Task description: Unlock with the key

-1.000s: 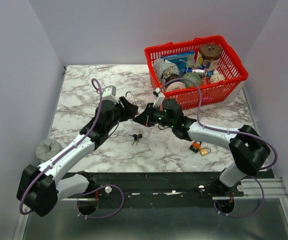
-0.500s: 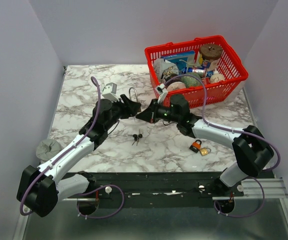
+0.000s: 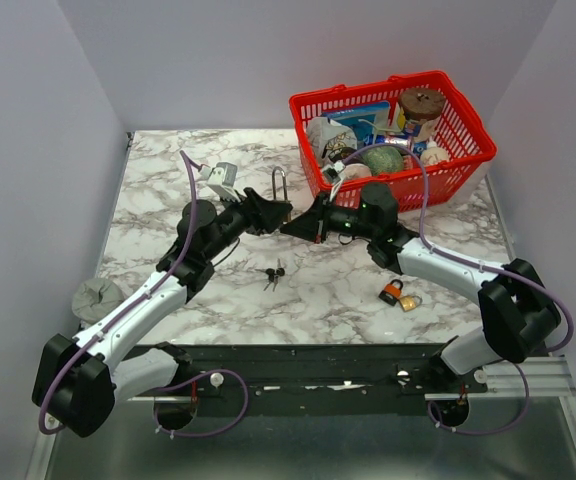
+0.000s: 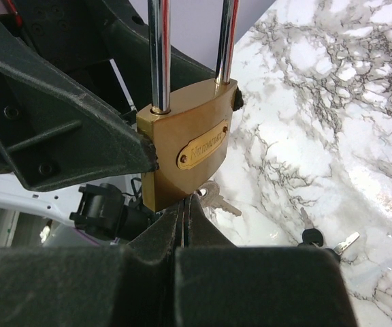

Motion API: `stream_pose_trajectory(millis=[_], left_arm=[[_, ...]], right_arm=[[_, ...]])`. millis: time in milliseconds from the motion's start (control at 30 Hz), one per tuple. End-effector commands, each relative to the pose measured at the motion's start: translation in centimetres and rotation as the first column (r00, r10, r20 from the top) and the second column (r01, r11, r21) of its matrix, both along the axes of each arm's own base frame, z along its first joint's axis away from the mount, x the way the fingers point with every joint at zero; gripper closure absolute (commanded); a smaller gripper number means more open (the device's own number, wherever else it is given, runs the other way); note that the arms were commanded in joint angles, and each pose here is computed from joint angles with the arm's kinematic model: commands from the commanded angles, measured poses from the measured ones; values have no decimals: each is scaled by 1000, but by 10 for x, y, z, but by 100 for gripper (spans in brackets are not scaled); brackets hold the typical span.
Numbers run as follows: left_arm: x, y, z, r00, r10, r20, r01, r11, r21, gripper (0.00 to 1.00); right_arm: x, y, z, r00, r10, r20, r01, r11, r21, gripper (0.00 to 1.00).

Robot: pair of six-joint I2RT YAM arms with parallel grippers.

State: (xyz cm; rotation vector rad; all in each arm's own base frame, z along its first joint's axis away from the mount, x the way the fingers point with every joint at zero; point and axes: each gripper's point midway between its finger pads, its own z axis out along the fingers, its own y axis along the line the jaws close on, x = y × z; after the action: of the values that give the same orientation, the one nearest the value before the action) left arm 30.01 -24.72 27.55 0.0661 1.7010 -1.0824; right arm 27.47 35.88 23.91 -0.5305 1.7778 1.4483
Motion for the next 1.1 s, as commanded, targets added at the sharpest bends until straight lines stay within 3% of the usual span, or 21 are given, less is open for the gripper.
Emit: stream_pose_trajectory(millis=[0, 333, 700, 900, 1067], left_arm=[[-48, -27, 16, 965, -258, 50, 260, 964, -49, 100], [-61, -35, 27, 935, -340, 101, 348, 935, -76, 100], [-57, -33, 22, 944, -322, 77, 327, 943, -65, 100], [-30, -11, -1, 992, -125, -13, 125, 992, 34, 100], [-10, 16, -21, 995, 60, -81, -49, 990, 136, 100]], right_arm=[[19, -12, 56, 977, -79, 198, 53, 990, 131, 99], [10, -15, 62, 970, -26, 243, -10, 989, 146, 99], [14, -19, 61, 966, -42, 254, 9, 991, 132, 99], [22, -22, 44, 972, -77, 223, 63, 996, 70, 97], [22, -26, 26, 976, -81, 201, 81, 997, 9, 77]])
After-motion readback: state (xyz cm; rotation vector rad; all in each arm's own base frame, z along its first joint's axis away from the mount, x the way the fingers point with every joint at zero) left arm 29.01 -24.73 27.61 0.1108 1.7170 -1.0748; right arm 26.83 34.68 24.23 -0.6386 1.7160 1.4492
